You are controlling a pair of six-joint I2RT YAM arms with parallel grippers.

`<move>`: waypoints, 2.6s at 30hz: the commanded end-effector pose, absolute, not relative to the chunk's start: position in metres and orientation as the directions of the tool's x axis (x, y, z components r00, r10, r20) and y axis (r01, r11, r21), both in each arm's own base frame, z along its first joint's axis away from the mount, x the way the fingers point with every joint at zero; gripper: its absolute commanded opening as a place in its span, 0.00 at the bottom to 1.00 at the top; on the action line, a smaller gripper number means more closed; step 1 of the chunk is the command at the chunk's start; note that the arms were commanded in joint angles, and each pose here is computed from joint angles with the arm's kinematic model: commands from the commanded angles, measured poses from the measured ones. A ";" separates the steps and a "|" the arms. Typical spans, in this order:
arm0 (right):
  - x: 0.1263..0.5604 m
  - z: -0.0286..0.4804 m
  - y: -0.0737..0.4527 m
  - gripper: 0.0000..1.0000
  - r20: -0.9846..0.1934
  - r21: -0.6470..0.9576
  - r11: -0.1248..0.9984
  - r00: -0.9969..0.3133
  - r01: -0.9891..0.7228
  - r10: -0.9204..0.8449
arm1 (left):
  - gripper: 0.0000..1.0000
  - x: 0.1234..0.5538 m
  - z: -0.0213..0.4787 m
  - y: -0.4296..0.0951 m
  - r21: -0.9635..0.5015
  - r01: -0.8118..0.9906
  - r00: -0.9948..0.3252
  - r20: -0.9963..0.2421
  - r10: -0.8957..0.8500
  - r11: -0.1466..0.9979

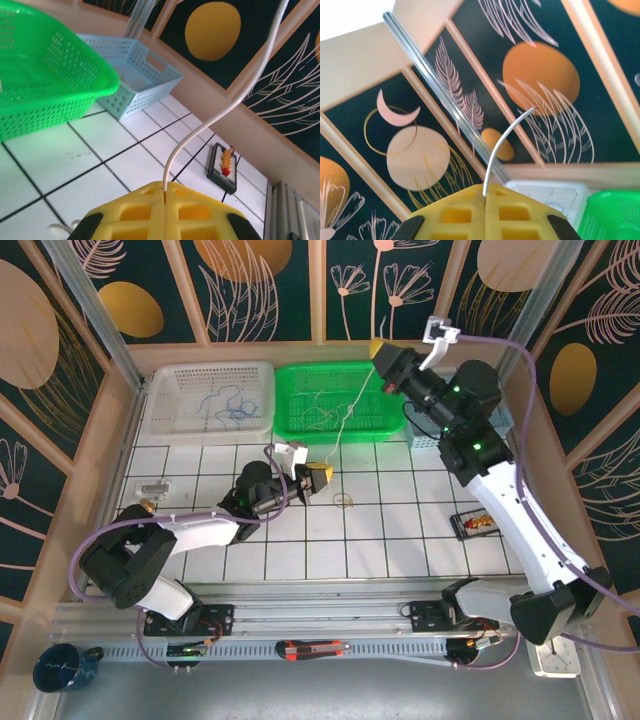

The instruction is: Untangle the cables

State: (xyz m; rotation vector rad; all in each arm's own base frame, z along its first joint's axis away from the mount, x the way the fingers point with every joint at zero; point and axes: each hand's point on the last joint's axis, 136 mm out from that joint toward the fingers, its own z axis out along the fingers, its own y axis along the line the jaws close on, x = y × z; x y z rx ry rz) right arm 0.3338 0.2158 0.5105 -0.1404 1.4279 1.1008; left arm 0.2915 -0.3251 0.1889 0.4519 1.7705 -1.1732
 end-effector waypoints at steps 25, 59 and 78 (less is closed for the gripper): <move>0.311 0.549 0.259 0.00 -0.851 0.419 0.356 -0.225 -0.835 0.474 | 0.00 0.292 0.180 -0.310 -0.490 0.686 -0.463 -0.864 -0.198 0.537; 0.288 0.588 0.262 0.00 -0.843 0.356 0.276 -0.179 -0.893 0.508 | 0.66 0.296 0.177 -0.283 -0.518 0.613 -0.460 -0.848 -0.264 0.596; 0.263 0.598 0.257 0.00 -0.824 0.357 0.202 -0.205 -0.912 0.528 | 0.53 0.318 0.180 -0.296 -0.581 0.617 -0.485 -0.812 -0.325 0.530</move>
